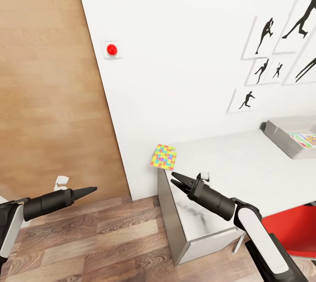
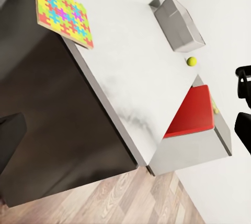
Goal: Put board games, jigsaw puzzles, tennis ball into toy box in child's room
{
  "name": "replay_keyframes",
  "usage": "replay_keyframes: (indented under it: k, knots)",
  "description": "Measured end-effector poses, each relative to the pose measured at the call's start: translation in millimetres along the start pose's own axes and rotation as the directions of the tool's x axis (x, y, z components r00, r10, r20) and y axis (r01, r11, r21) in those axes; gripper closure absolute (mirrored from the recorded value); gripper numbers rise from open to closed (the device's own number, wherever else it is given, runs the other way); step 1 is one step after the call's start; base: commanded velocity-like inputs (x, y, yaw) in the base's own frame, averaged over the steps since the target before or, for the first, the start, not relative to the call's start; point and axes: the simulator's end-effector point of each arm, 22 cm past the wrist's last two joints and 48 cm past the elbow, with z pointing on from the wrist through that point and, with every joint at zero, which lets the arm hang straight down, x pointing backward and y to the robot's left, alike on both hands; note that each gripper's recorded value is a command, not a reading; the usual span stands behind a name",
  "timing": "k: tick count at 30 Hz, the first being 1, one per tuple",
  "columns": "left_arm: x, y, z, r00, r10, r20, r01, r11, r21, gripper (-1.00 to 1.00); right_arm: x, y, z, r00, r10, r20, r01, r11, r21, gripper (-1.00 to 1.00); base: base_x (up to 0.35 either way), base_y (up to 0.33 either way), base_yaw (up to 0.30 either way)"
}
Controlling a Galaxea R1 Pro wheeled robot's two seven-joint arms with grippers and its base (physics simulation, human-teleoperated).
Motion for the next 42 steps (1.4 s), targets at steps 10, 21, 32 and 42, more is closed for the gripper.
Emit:
replay_keyframes:
  k: [10,21,32,42]
  knots:
    - [-2.8,-3.2,-1.9,1.0,0.008,0.005,-0.008,1.0,0.001,-1.0,-0.2,5.7,0.1,1.0,-0.008,0.0,0.008,1.0,-0.009,-1.0,0.0,0.0,-0.116]
    - [-7.7,-8.8,-5.5,1.0,0.021,0.015,-0.021,1.0,0.004,-1.0,-0.7,13.9,0.3,1.0,-0.021,0.0,0.021,1.0,-0.02,-1.0,0.0,0.03,-0.171]
    - [-12.7,-15.0,-8.8,0.999,0.034,0.026,-0.034,0.999,0.007,-1.0,-2.5,22.2,0.4,0.999,-0.038,0.006,0.038,0.999,-0.028,-1.0,0.0,0.164,-0.106]
    - [-16.7,-21.1,-11.4,0.998,0.046,0.035,-0.047,0.999,0.011,-1.0,-6.6,34.4,0.4,0.997,-0.075,0.027,0.076,0.996,-0.055,-1.0,0.0,0.013,-0.076]
